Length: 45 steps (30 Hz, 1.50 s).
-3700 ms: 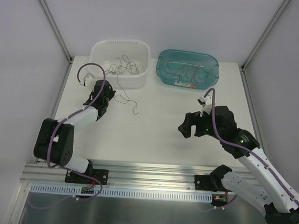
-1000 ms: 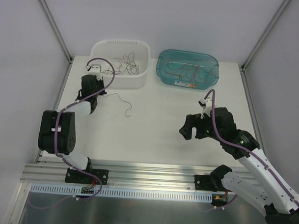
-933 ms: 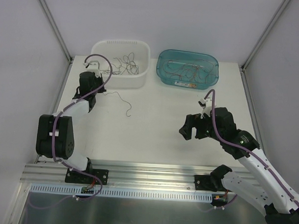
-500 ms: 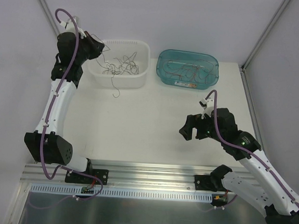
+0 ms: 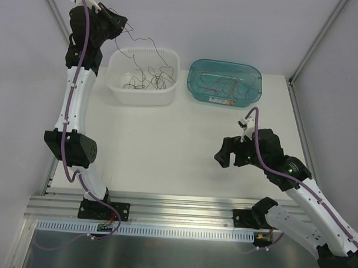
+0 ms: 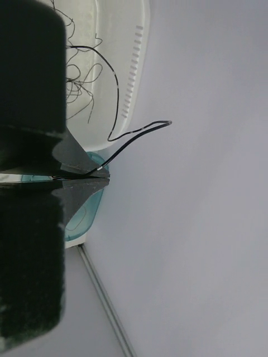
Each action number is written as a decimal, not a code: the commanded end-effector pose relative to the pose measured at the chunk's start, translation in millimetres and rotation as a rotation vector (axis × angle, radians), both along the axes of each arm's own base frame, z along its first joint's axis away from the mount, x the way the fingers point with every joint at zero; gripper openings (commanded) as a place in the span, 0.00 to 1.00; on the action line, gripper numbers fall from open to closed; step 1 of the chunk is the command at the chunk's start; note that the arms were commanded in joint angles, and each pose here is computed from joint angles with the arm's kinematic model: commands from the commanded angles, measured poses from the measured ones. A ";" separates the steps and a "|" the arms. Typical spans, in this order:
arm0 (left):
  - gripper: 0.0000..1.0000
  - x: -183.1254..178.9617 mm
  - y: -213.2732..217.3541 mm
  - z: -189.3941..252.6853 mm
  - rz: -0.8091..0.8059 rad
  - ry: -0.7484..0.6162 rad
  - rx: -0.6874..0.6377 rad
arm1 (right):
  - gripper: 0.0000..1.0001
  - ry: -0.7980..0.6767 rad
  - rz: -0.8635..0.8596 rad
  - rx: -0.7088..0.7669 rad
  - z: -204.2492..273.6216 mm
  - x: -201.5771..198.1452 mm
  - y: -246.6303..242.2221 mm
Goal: Untangle the cables
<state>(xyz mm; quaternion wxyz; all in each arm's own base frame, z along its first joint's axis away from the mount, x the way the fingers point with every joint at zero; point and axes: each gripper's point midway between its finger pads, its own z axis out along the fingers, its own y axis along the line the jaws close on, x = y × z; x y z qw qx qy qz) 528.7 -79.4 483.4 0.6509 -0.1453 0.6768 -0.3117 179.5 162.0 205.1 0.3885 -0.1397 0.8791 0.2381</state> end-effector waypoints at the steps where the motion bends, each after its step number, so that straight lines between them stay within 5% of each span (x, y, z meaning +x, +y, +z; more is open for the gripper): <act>1: 0.00 38.0 20.4 -25.0 0.089 0.017 0.056 | 0.98 -0.032 -0.002 0.009 10.8 4.8 2.1; 7: 0.04 95.0 35.1 -113.3 0.154 0.122 0.168 | 0.98 -0.026 -0.007 -0.009 9.2 5.5 0.0; 8: 0.18 99.4 34.9 -126.2 0.145 0.139 0.197 | 0.98 -0.028 -0.005 -0.008 10.1 5.6 0.4; 9: 0.49 102.3 31.4 -142.3 0.119 0.163 0.211 | 0.98 -0.027 -0.006 -0.010 10.2 5.5 0.0; 12: 0.79 93.6 27.8 -165.4 0.086 0.212 0.232 | 0.98 -0.033 -0.012 -0.008 12.7 6.2 -0.8; 16: 0.93 49.2 23.9 -131.5 0.052 0.164 0.283 | 0.98 -0.044 -0.015 -0.012 15.3 6.6 -2.5; 24: 0.99 -85.3 9.5 -103.6 -0.060 0.109 0.304 | 0.98 -0.108 -0.112 -0.103 28.5 10.6 -32.6; 27: 0.99 -129.2 10.3 -125.2 -0.069 0.147 0.308 | 0.98 -0.148 -0.175 -0.135 40.9 10.5 -50.4; 36: 0.99 -301.2 53.1 -130.0 0.146 0.065 0.397 | 0.97 -0.285 -0.385 -0.253 80.0 0.0 -116.8; 45: 0.99 -399.5 81.1 -166.2 0.329 0.012 0.282 | 0.97 -0.411 -0.580 -0.254 90.9 -29.3 -176.4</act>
